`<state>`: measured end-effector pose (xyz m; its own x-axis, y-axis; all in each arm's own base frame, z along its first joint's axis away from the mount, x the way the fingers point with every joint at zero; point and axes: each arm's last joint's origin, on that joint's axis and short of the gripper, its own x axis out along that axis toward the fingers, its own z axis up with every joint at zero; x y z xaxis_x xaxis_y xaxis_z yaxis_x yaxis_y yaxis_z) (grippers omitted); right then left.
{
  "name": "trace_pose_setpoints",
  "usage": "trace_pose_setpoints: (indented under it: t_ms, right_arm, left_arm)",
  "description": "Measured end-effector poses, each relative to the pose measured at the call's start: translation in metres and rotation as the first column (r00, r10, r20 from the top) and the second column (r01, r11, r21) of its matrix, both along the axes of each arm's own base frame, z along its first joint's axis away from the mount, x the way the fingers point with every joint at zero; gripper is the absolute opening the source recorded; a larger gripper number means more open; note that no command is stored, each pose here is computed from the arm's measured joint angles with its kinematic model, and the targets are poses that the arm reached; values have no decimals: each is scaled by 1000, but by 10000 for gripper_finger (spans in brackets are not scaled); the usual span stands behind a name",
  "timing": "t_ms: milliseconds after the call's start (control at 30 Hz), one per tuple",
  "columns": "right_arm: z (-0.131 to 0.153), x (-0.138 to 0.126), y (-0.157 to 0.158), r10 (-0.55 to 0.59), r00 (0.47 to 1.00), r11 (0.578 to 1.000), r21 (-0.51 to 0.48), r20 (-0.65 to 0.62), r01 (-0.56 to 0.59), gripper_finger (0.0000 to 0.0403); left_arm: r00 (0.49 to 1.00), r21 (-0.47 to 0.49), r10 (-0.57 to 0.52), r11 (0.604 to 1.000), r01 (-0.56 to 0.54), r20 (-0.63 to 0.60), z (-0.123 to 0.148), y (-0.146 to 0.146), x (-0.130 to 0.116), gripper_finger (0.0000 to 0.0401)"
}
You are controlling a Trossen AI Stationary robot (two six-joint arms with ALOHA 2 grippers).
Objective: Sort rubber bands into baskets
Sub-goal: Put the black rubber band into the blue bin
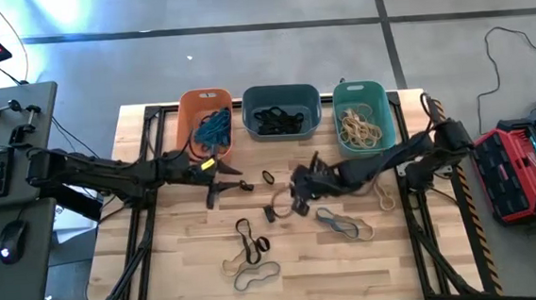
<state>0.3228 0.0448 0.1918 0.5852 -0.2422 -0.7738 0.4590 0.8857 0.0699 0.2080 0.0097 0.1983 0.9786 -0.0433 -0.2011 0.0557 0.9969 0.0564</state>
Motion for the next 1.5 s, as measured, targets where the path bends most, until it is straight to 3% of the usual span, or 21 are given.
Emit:
trace_pose_setpoints:
  t_ms: [300, 500, 667, 1033, 1500]
  right_arm:
    - [58, 22, -73, -116, 993, 979, -167, 14, 117, 1]
    - [78, 17, -127, -190, 982, 957, -228, -19, 181, 1]
    - [85, 8, -161, -224, 974, 951, -225, -40, 210, 1]
    - [109, 3, -185, -186, 977, 957, -245, -101, 157, 0]
    - [81, 54, -226, -118, 950, 974, -221, -290, 53, 0]
  left_arm:
    - [999, -31, -38, 999, 38, -5, -4, -9, -2, 131]
    - [999, -25, -50, 998, 50, -4, -4, -12, -2, 131]
    - [999, -23, -44, 999, 43, -5, -4, -12, -2, 131]
    - [999, -21, -40, 999, 40, -4, -4, -11, -2, 131]
    - [999, -23, -39, 999, 39, -3, -4, -11, -2, 131]
